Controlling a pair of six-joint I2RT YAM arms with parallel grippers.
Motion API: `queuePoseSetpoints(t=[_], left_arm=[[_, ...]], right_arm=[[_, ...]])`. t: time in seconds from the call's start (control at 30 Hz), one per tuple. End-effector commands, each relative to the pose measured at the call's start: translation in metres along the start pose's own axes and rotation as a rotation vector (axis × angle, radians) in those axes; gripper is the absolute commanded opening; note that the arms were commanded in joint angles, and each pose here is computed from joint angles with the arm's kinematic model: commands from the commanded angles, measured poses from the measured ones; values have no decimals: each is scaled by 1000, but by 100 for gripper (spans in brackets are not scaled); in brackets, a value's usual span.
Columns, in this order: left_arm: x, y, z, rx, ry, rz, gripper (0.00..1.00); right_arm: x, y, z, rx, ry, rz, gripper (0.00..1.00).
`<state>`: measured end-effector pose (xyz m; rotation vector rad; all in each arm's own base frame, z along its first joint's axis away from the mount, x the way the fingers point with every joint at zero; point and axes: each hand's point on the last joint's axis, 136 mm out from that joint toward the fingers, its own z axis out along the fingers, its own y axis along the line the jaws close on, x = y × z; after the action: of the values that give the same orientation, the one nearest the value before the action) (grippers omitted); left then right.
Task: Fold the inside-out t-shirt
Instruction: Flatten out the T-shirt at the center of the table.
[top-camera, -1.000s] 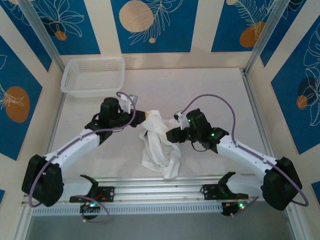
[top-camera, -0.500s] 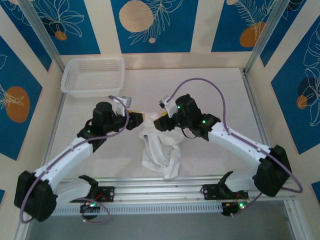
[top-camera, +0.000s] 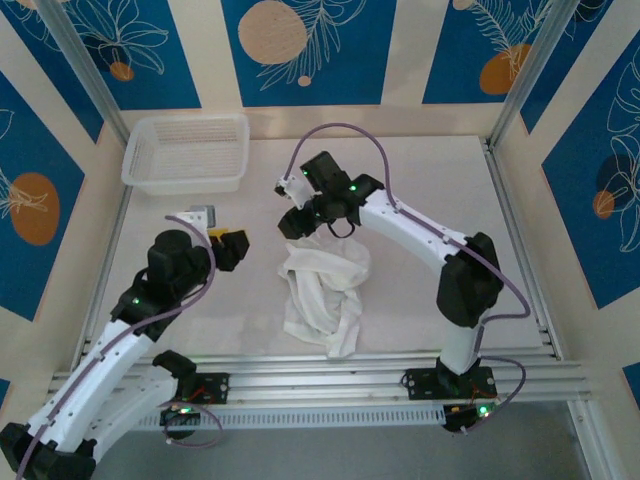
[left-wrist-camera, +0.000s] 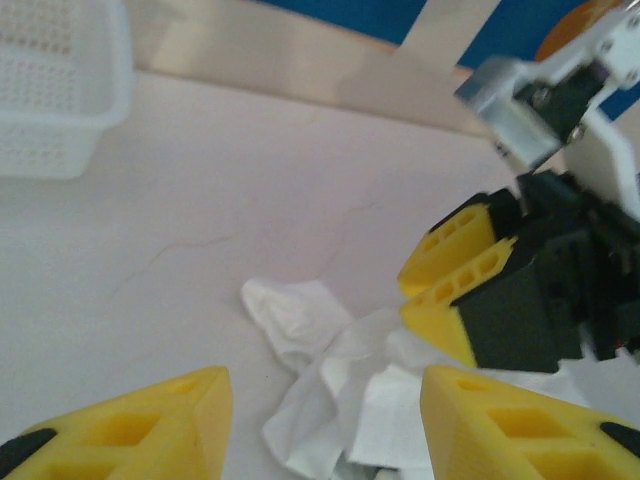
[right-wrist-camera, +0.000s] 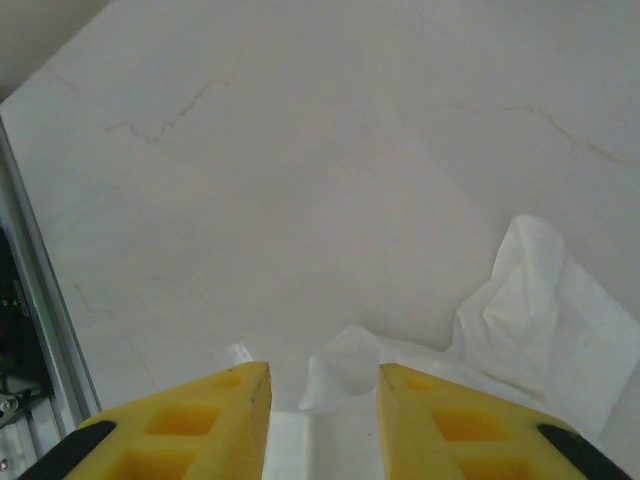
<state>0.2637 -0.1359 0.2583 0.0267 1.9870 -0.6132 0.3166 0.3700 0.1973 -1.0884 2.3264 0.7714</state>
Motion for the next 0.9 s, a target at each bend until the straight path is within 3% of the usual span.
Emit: queuePoseSetpoints(t=[0.0,0.63,0.87], left_arm=[[8,14,-1,-74,42,-17,53],[11,12,6,-64,56,-29,53],[11,12,7,-66,60,-25,54]], right_arm=[[19,11,-1,-12,123,70,38],[43,10,14,202,232,-24,48],[46,-3,26,269,247,-62,47]])
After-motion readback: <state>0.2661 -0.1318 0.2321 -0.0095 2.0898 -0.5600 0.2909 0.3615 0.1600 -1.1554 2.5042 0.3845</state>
